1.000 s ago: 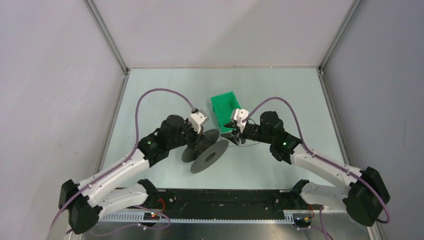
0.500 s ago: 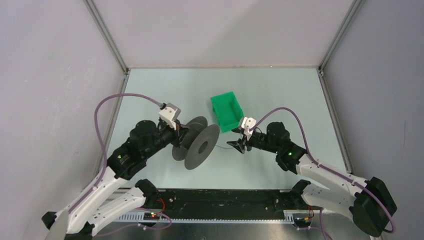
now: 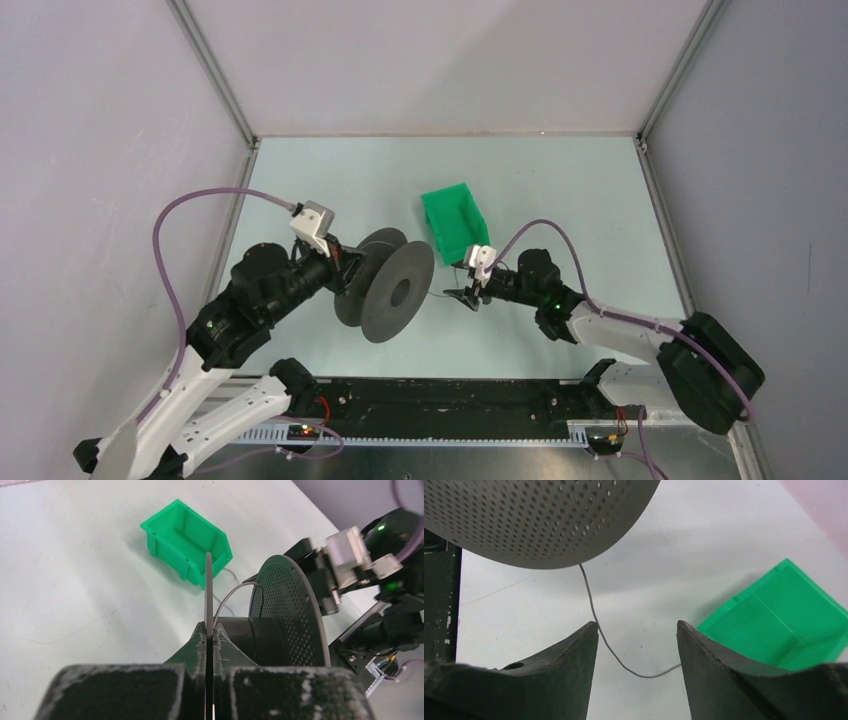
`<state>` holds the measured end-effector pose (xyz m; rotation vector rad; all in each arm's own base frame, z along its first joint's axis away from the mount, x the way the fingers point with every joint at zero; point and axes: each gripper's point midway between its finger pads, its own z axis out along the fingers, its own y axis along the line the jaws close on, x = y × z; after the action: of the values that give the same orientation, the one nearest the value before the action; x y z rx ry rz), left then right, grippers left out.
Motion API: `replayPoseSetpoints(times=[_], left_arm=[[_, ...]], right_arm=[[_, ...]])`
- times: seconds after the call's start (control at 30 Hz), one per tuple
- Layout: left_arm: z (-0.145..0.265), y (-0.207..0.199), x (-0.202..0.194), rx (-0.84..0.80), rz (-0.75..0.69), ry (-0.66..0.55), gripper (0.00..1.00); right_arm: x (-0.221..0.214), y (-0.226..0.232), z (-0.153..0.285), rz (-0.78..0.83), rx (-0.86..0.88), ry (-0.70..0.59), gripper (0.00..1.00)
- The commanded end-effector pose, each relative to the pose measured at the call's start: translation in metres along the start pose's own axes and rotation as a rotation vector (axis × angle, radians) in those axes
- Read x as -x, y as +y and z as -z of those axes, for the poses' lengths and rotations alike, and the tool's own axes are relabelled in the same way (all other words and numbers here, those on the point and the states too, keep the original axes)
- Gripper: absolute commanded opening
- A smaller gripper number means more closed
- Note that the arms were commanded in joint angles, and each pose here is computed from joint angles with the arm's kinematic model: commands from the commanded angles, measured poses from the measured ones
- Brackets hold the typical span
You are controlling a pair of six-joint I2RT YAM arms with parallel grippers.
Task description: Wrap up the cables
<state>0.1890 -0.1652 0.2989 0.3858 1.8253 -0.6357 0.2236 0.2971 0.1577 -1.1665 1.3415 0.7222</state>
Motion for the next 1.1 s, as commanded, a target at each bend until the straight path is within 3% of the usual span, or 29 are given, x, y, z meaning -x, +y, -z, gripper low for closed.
replayPoseSetpoints(times=[0.0,0.6,1.07], left_arm=[[0.012,-0.013,0.040,-0.041,0.069,-0.121,0.00],[0.022,-0.012,0.057,-0.021,0.132,-0.177,0.00],[0.021,-0.008,0.061,0.002,0.107,-0.185,0.00]], right_arm=[[0.015,0.002,-0.016,0.074,0.052,-0.119,0.64],[-0.018,0.049,-0.070,-0.108,0.207,-0.165,0.61],[-0.021,0.061,-0.075,-0.089,0.200,-0.135,0.61]])
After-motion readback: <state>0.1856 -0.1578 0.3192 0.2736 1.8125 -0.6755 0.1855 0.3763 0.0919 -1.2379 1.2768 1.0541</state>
